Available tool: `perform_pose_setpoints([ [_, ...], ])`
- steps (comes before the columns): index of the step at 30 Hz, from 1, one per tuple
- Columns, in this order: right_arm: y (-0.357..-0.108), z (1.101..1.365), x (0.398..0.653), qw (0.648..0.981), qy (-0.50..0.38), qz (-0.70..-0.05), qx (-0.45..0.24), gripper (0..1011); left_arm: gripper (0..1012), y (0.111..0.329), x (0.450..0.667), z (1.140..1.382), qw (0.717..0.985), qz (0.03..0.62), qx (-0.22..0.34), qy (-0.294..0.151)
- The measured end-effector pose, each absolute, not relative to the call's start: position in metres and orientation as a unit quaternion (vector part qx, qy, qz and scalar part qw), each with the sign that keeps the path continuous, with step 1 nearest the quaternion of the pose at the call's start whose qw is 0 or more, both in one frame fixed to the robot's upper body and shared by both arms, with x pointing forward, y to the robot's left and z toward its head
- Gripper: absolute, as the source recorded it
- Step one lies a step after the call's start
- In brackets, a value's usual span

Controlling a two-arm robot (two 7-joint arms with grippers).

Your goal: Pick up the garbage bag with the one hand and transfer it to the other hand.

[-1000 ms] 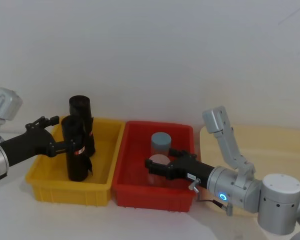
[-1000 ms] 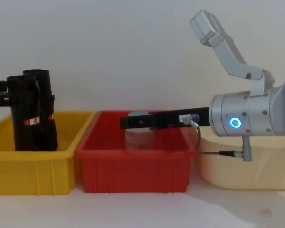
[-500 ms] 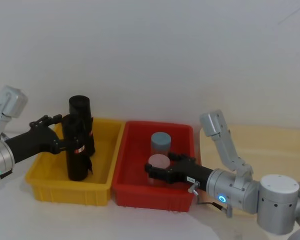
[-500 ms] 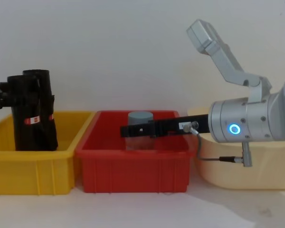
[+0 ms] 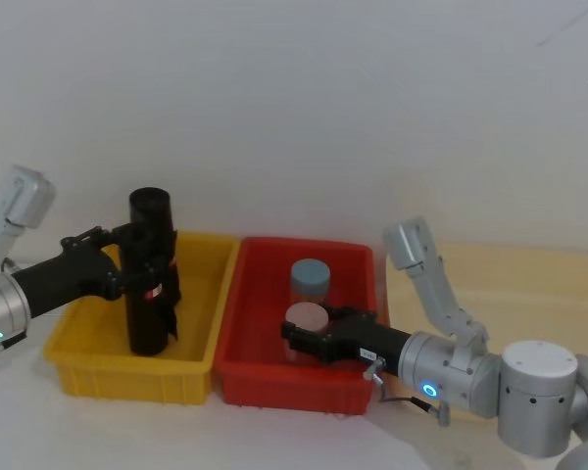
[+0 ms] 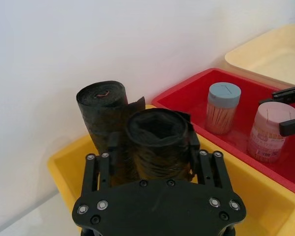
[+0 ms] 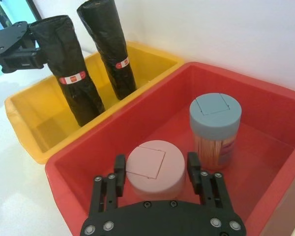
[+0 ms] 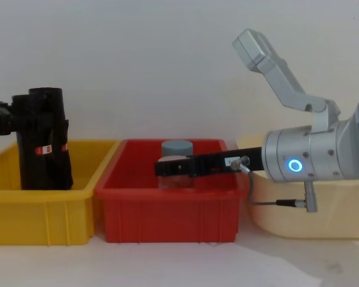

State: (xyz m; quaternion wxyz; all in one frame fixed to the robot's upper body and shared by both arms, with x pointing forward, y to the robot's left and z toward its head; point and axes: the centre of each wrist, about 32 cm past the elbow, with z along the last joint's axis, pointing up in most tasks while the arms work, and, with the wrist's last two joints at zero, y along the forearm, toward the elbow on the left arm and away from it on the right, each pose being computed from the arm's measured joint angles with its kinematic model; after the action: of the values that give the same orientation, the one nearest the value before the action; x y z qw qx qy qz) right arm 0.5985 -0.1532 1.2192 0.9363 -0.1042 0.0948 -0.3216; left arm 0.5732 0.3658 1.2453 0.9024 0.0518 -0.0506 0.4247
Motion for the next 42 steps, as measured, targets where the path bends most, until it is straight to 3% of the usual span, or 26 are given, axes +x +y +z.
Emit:
perform_pose_setpoints([
  [4, -0.1533, 1.2190, 0.5988, 0.936, 0.095, -0.321, -0.105, 672, 698, 0.3653, 0.5741, 1.2454, 0.903, 0.424, 0.051, -0.050],
  [12, -0.1534, 1.2185, 0.5991, 0.937, 0.094, -0.321, -0.106, 668, 519, 0.3646, 0.5750, 1.2457, 0.904, 0.422, 0.051, -0.050],
  [42, -0.1533, 1.2180, 0.5994, 0.937, 0.095, -0.320, -0.107, 668, 353, 0.3639, 0.5759, 1.2459, 0.904, 0.421, 0.050, -0.049],
])
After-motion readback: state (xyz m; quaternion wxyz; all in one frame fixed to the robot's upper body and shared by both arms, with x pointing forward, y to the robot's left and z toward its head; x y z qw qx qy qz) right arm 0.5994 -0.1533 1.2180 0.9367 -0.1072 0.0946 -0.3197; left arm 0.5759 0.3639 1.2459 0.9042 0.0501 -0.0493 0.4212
